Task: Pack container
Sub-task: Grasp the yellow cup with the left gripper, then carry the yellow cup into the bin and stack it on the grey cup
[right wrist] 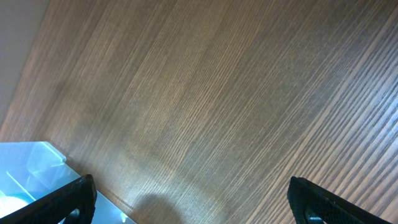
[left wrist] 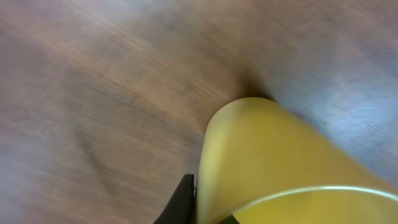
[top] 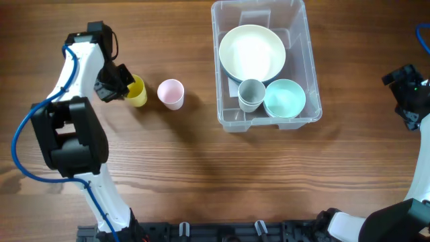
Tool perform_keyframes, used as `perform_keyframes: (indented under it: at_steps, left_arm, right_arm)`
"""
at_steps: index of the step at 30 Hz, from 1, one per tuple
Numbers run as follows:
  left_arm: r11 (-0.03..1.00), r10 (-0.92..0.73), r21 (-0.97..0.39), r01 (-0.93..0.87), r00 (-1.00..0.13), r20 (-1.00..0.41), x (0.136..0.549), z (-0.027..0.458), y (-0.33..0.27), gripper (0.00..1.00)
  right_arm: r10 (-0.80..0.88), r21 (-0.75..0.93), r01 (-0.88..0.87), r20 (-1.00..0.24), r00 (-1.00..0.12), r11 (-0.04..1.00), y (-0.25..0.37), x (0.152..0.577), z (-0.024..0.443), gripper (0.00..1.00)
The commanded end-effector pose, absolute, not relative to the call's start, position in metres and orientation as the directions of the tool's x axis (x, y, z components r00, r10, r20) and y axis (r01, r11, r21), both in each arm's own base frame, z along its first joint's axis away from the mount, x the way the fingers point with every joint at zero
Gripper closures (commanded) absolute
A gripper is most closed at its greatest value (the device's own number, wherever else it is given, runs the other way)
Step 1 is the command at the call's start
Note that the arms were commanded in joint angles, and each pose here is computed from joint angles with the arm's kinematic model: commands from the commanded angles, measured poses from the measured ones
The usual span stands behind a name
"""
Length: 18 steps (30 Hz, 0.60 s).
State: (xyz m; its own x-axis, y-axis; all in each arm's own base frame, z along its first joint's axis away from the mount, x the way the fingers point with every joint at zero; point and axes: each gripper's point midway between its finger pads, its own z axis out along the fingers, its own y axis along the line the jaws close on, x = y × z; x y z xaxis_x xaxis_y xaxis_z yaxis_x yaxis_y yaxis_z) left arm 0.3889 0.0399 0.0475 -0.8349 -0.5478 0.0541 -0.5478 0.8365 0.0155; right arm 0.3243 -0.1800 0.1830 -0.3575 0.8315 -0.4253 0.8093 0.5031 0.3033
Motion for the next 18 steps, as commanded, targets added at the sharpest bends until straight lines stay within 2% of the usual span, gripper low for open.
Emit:
perform_keyframes:
  at_steps: [1,3,4,7,9,12,15,18]
  left_arm:
    - [0.824,-0.566,-0.064,-0.563,-0.81,-0.155,0.404,0.143,0.056,0.96]
    - [0.869,-0.493,-0.17,-0.464,-0.832,-0.253,0.408,0.196,0.029,0.96]
    - [0.91,-0.401,-0.25,-0.33,-0.854,-0.332,0.409,0.23,-0.005,0.96]
    - [0.959,-0.156,-0.284,-0.013,-0.859,-0.488,0.402,0.276,-0.097,0.96]
    - [0.944,-0.012,-0.283,0.168,-0.841,-0.541,0.393,0.282,-0.167,0.96]
    - [0.928,0.128,-0.223,0.298,-0.819,-0.56,0.385,0.263,-0.235,0.96]
    - [0.904,0.235,-0.2,0.378,-0.831,-0.505,0.376,0.22,-0.286,0.96]
    - [0.911,0.267,-0.182,0.369,-0.867,-0.421,0.379,0.17,-0.302,0.96]
  right_arm:
    - [0.838,0.312,0.812,-0.421,-0.347,0.494,-0.181,0.327,0.183,0.0]
    - [0.838,0.312,0.812,-0.421,-0.348,0.494,-0.181,0.327,0.183,0.0]
    - [0.838,0.312,0.812,-0.421,-0.347,0.494,-0.181,0.327,0.183,0.0]
    - [0.838,0.312,0.812,-0.421,-0.348,0.494,-0.181,0.327,0.183,0.0]
    - [0.838,0.312,0.812,-0.421,-0.347,0.494,-0.181,0.327,0.183,0.0]
    - [0.838,0.312,0.812,-0.421,-0.347,0.494,-0.181,0.327,0.183,0.0]
    - [0.838,0.313,0.811,-0.421,-0.347,0.494,-0.181,0.327,0.183,0.0]
    - [0.838,0.312,0.812,-0.421,-0.347,0.494,-0.181,0.327,0.183,0.0]
